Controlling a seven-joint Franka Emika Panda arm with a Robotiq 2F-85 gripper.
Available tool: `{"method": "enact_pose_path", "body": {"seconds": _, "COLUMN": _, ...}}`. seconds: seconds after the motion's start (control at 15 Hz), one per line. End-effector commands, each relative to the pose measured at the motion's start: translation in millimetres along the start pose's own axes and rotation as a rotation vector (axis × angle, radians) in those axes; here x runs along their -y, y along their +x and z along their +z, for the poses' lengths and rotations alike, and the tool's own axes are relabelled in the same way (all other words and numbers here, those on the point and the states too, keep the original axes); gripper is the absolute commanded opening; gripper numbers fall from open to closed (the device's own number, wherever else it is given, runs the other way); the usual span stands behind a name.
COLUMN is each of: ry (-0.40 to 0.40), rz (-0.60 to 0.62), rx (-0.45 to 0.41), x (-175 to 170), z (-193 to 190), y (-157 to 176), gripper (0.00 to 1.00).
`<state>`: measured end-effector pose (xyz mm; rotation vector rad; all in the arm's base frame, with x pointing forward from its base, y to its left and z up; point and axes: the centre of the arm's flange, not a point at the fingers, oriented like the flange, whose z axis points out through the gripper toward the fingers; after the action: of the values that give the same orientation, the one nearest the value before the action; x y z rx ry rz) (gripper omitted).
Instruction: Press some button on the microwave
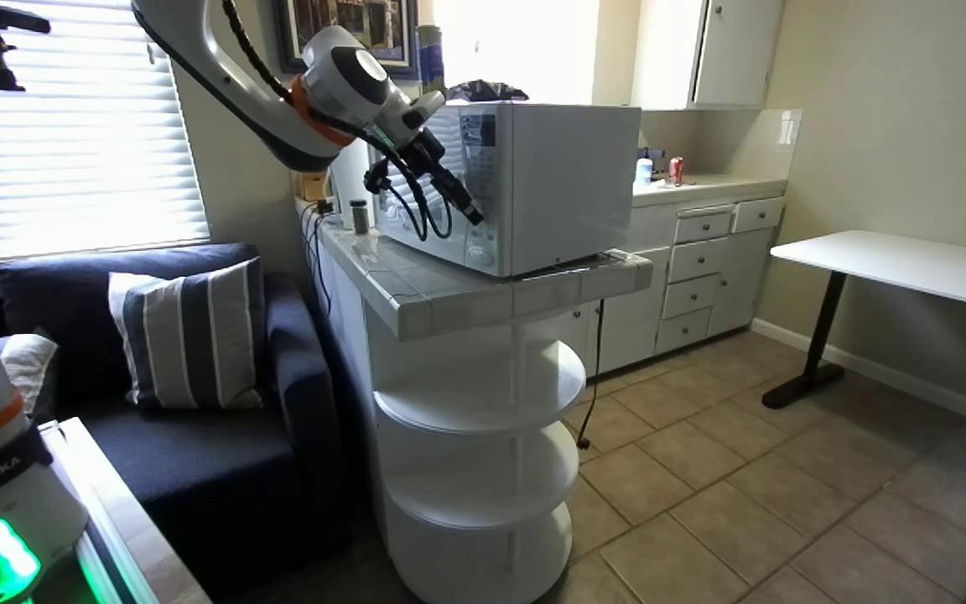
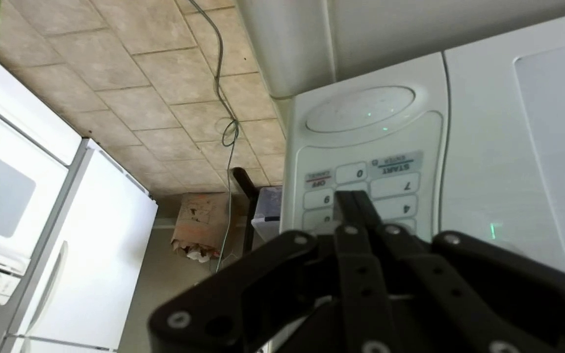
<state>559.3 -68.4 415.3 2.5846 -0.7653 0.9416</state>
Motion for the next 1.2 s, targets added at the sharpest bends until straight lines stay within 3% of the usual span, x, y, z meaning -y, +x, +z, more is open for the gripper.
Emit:
{"method": "enact_pose_path", "body": {"seconds": 0.0, "ry": -0.008, "rz": -0.001, "rx": -0.026, "x": 11, "z": 3, "y": 1, "gripper": 0.0}}
{"method": "enact_pose_path", "body": {"seconds": 1.13, "ry": -0.017, "rz": -0.061, "rx": 0.046, "x": 13, "z": -11, "y": -1, "gripper": 0.0}}
